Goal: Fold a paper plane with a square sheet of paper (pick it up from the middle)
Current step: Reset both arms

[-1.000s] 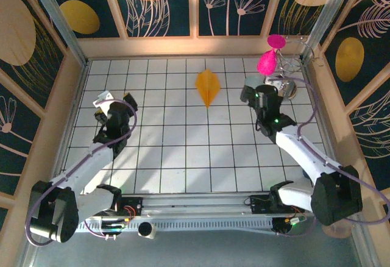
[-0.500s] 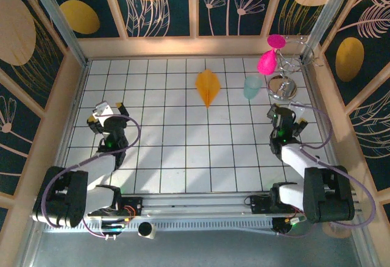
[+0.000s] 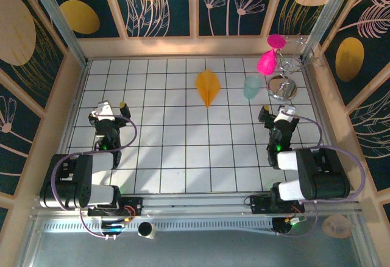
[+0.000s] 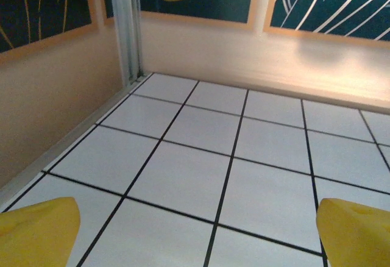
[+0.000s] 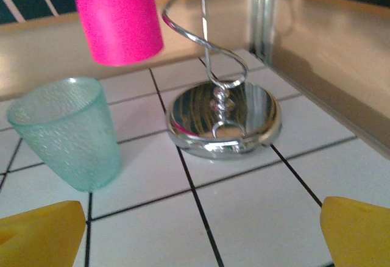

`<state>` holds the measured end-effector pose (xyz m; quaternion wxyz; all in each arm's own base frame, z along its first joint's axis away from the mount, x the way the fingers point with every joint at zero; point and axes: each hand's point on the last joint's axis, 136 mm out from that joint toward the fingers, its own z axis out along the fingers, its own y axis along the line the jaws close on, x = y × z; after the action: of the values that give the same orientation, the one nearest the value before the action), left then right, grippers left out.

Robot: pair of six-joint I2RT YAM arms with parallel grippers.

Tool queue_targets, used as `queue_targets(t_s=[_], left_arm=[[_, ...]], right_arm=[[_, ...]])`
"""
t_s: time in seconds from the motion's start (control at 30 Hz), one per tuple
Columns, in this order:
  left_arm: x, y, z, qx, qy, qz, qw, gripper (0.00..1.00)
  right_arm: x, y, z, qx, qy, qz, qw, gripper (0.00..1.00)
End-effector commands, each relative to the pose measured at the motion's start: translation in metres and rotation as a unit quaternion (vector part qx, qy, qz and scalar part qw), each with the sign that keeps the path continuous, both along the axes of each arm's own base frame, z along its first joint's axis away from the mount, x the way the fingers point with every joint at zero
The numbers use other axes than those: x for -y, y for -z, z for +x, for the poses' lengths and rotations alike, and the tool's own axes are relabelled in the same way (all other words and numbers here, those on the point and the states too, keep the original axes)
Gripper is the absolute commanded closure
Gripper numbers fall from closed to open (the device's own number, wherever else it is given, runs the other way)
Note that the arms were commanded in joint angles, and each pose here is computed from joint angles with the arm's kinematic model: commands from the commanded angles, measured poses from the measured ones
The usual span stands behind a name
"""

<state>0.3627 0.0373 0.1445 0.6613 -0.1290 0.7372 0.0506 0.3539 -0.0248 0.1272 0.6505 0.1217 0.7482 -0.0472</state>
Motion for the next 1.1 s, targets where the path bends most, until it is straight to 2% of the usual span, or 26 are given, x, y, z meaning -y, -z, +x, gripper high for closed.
queue_targets(t_s=[0.0,0.17,0.3,0.63,0.9,1.07], left_arm=[[0.008,-0.01,0.003,0.042,0.038,0.004,0.998,0.01],[0.012,0.003,0.011,0.029,0.052,0.006,0.998,0.01],[0.011,0.004,0.01,0.031,0.049,0.005,0.998,0.01],[0.006,0.002,0.007,0.036,0.035,0.005,0.999,0.01],[0.024,0.005,0.012,0.026,0.089,0.019,0.995,0.01],[0.026,0.006,0.014,0.022,0.093,0.019,0.995,0.01]], right_arm=[[-0.003,-0.022,0.002,0.063,-0.019,-0.016,0.998,0.01],[-0.002,-0.014,0.009,0.051,-0.039,-0.004,0.998,0.01],[-0.001,-0.002,0.013,0.035,-0.042,0.004,0.998,0.01],[0.001,-0.002,0.017,0.034,-0.04,0.006,0.999,0.01],[0.001,-0.003,0.017,0.035,-0.041,0.006,0.999,0.01],[0.001,-0.003,0.017,0.034,-0.041,0.006,0.999,0.01]])
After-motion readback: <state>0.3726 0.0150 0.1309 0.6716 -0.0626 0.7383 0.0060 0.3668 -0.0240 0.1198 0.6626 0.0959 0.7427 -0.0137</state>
